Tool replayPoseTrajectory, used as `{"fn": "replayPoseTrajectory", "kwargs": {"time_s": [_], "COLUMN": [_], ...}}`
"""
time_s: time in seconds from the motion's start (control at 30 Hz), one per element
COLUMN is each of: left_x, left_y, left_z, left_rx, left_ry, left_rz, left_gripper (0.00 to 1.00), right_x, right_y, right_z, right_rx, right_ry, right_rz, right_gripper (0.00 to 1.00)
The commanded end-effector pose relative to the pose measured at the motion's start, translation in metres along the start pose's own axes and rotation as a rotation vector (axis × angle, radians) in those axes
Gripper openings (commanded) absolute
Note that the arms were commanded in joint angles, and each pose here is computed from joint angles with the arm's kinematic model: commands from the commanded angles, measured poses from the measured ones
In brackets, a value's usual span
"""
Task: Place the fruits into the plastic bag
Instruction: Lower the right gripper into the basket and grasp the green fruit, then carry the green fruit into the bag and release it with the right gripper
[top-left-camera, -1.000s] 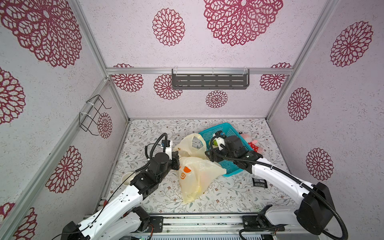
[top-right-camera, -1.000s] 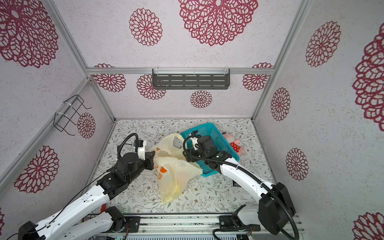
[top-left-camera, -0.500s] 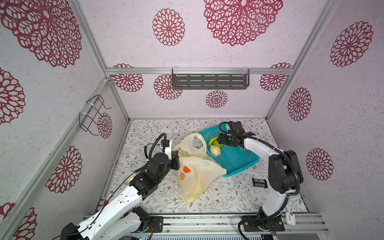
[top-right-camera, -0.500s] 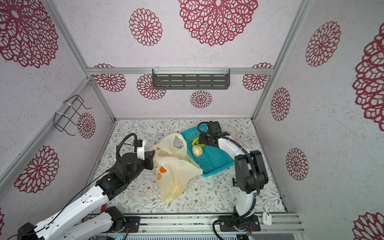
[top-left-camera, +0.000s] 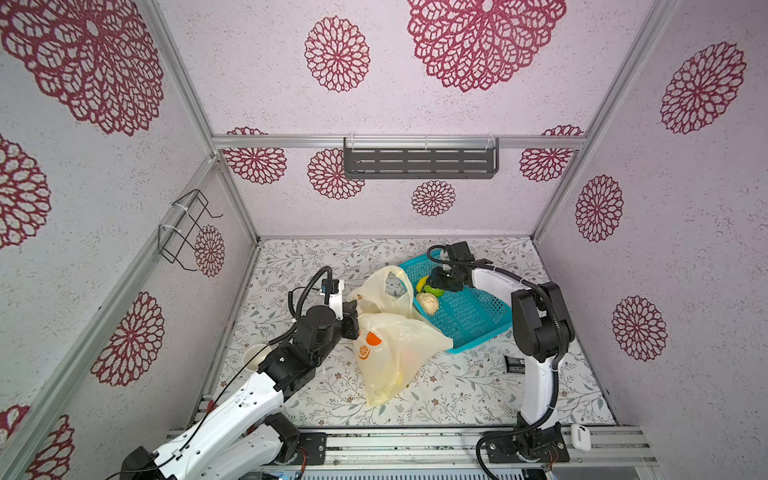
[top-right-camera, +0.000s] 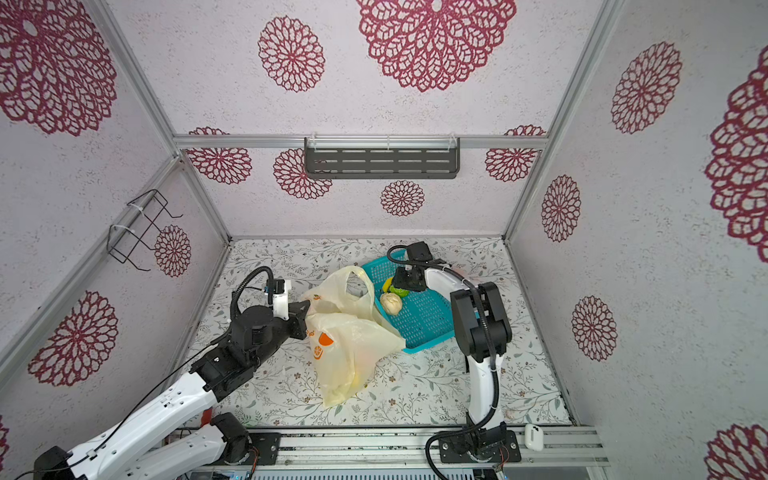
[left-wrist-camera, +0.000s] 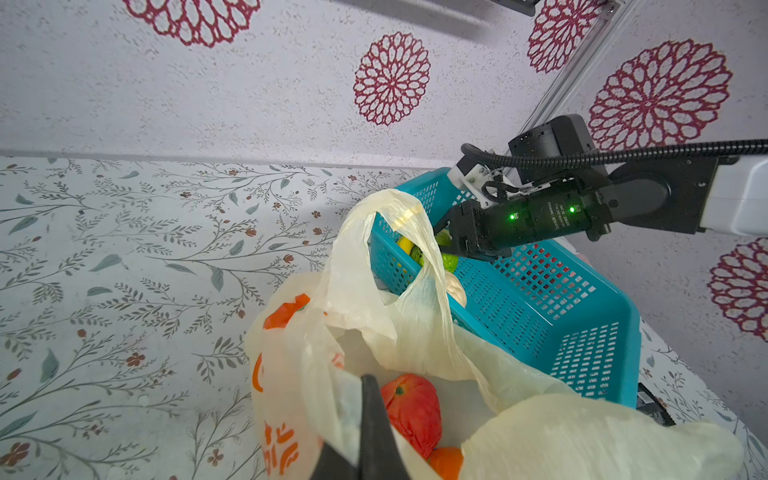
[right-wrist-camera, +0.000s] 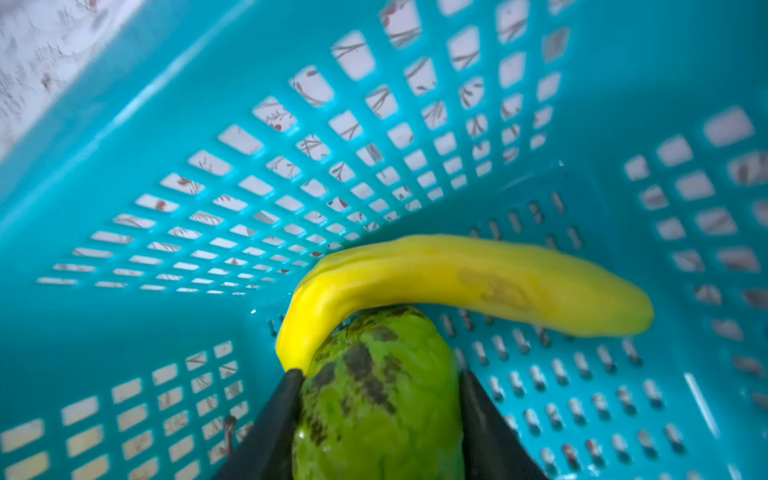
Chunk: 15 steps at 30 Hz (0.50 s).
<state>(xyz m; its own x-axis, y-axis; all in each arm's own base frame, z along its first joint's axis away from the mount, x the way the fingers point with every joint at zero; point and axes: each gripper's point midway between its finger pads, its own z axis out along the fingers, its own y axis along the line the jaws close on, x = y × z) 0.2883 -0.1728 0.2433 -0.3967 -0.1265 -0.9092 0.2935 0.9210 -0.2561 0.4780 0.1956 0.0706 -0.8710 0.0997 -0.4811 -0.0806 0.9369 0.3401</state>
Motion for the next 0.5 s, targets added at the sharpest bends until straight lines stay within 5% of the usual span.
{"fn": "replayPoseTrajectory", "kwargs": {"time_s": [0.0,0.47], "left_x": [-0.006,-0.001], "left_y": [-0.004,-0.005], "left_z": [-0.004,0.001], "left_rx": [0.014,0.012], "left_ry": [-0.017,-0.005], "left_rz": [0.0,-0.027], "left_gripper": [0.0,0.0], "right_x": [-0.01,0.011], "right_y": [0.001,0.073], "right_z": [-0.041,-0.183], "right_rx": [0.004,-0.332], "right_ry": [-0.088,-0.298], "right_rz": [0.008,-0.105], "right_gripper": [0.41,0.42]}}
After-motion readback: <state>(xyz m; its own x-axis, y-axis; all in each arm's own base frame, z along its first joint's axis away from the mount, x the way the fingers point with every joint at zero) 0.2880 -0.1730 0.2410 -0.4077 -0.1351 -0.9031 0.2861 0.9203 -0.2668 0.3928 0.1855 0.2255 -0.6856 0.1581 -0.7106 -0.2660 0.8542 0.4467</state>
